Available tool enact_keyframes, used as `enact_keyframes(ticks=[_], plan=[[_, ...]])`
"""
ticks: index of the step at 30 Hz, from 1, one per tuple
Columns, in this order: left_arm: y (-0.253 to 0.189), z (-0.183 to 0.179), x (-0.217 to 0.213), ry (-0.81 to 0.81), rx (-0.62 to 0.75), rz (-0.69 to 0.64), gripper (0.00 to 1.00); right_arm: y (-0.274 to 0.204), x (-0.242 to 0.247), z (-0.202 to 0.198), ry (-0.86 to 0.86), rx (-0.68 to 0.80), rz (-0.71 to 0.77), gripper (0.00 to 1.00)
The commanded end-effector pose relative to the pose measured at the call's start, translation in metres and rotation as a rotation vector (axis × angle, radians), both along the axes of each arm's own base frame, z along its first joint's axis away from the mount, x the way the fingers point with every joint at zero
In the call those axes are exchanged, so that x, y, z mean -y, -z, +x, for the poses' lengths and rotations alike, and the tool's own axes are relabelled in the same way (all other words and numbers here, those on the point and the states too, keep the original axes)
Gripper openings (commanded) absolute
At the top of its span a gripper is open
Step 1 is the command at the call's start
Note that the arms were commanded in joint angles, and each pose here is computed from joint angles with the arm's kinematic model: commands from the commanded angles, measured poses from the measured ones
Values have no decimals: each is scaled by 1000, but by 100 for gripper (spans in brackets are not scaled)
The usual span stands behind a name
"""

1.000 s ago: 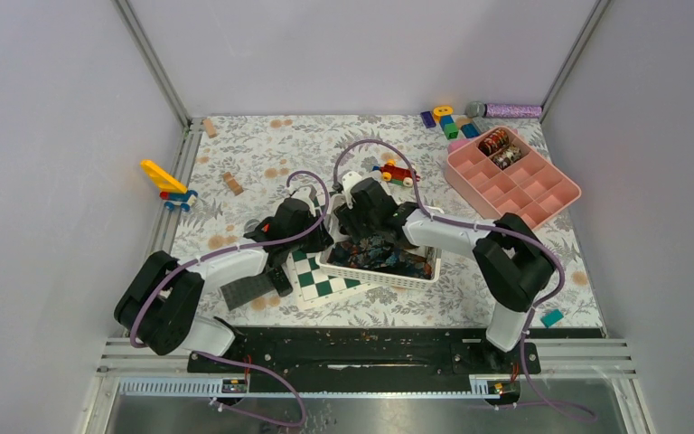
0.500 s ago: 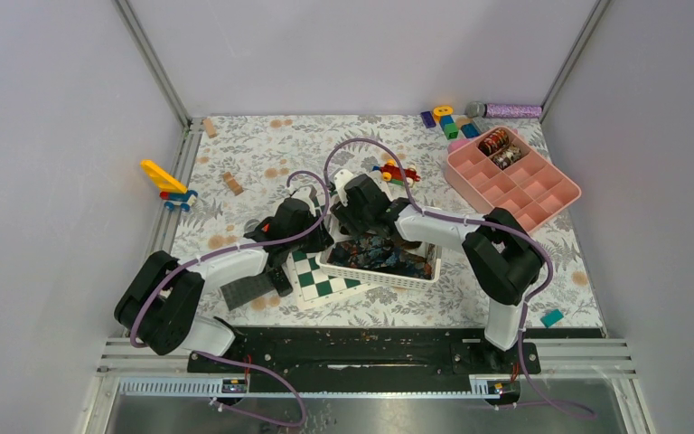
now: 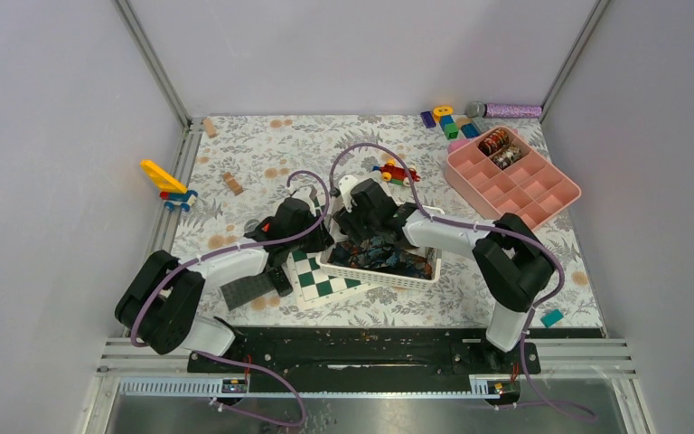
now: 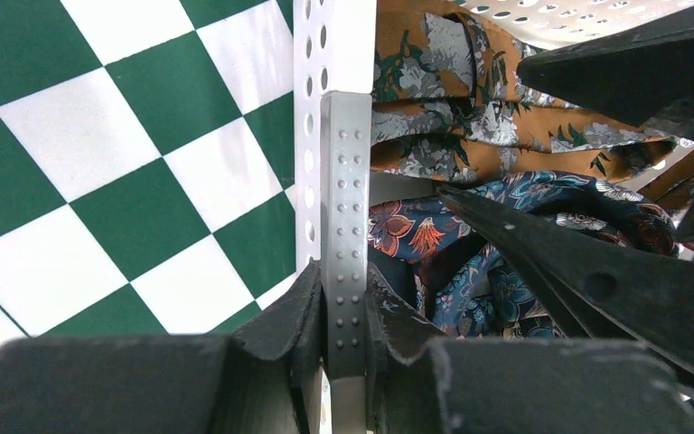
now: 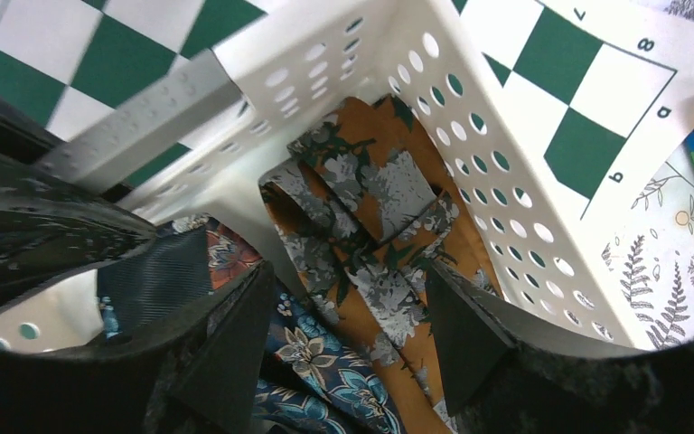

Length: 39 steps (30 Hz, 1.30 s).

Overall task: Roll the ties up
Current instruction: Pick up the tie from the bin.

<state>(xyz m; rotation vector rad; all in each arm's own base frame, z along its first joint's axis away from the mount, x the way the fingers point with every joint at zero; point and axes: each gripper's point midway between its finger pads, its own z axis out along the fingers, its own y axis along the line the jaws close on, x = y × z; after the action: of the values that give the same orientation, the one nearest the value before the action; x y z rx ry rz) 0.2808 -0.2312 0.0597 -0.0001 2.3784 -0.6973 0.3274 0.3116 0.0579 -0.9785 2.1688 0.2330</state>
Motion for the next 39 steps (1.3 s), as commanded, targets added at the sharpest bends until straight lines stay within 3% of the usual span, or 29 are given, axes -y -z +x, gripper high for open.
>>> enact_keyframes(ticks=[1, 12, 21, 39], plan=[[-24, 7, 22, 41, 33, -100, 0, -30, -19, 0, -16, 39, 106, 69], [-25, 6, 20, 40, 34, -97, 0, -4, -18, 14, 3, 39, 15, 69], [-26, 4, 20, 41, 34, -96, 0, -4, -6, 39, 86, 130, -66, 67], [-25, 3, 19, 38, 29, -96, 0, 8, -3, 55, 82, 174, -161, 53]])
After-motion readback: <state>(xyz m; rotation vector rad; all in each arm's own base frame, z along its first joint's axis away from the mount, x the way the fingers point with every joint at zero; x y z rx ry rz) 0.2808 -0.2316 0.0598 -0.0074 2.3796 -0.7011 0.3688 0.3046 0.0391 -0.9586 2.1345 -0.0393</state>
